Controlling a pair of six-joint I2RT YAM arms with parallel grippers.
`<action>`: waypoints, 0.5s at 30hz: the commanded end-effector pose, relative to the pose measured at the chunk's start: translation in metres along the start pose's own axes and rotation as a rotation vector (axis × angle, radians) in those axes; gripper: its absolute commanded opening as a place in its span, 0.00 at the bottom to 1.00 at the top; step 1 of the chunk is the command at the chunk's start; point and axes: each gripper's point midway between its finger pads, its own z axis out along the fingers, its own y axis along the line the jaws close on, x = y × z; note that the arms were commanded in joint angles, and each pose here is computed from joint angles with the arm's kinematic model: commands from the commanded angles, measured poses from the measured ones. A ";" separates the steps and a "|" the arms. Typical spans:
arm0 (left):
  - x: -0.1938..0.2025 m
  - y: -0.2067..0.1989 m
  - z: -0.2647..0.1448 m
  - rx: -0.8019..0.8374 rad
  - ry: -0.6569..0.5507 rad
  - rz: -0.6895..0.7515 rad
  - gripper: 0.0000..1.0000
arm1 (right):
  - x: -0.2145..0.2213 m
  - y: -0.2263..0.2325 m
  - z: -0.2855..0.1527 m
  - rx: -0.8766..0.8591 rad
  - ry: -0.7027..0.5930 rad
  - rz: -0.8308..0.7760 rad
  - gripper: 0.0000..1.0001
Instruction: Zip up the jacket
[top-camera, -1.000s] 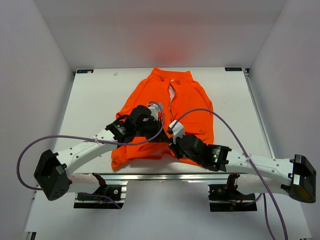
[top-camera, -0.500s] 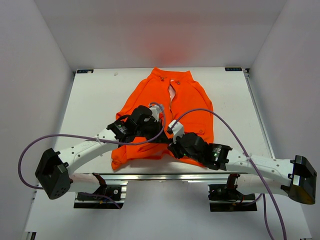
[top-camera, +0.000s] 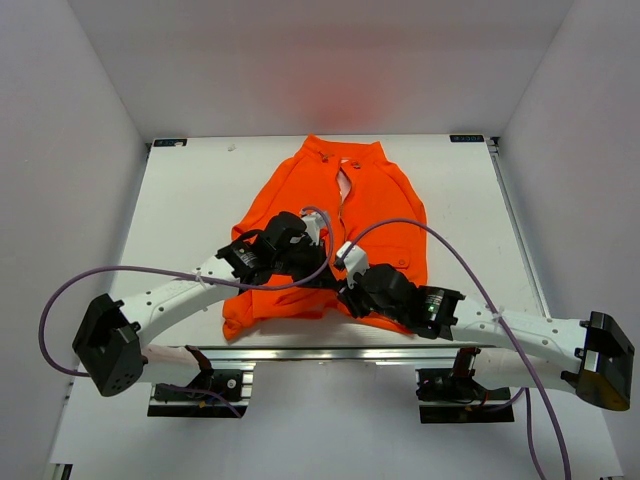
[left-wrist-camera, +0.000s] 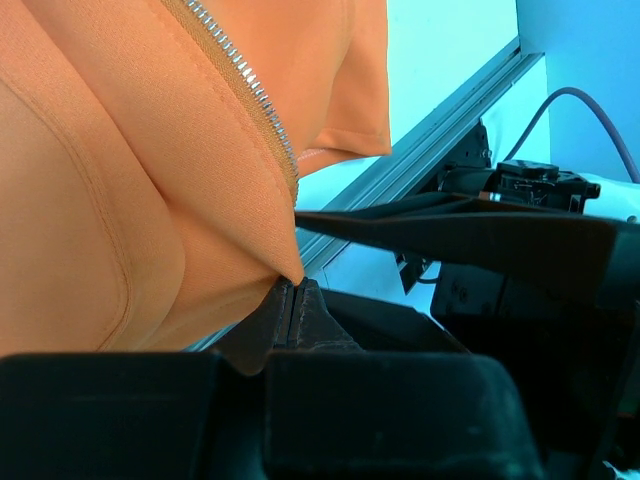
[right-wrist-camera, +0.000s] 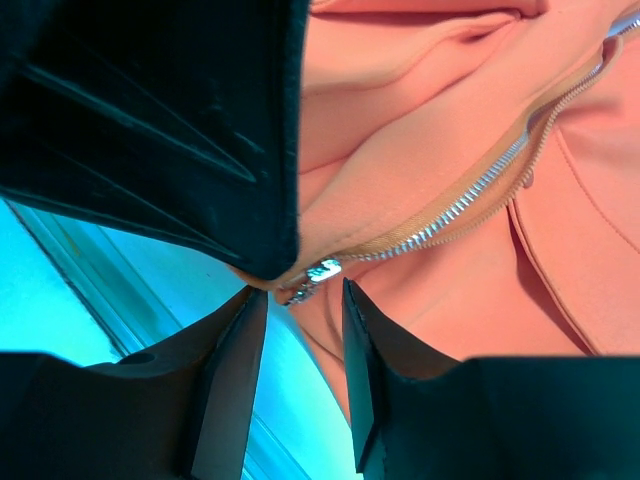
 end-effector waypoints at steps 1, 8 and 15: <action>-0.003 -0.019 -0.007 0.058 0.011 0.034 0.00 | 0.000 -0.003 -0.004 -0.003 0.003 -0.035 0.42; -0.002 -0.020 -0.007 0.066 0.018 0.042 0.00 | 0.008 -0.002 0.000 -0.017 0.039 -0.060 0.37; -0.001 -0.019 -0.006 0.061 0.024 0.045 0.00 | 0.009 -0.004 -0.004 -0.008 0.048 -0.068 0.30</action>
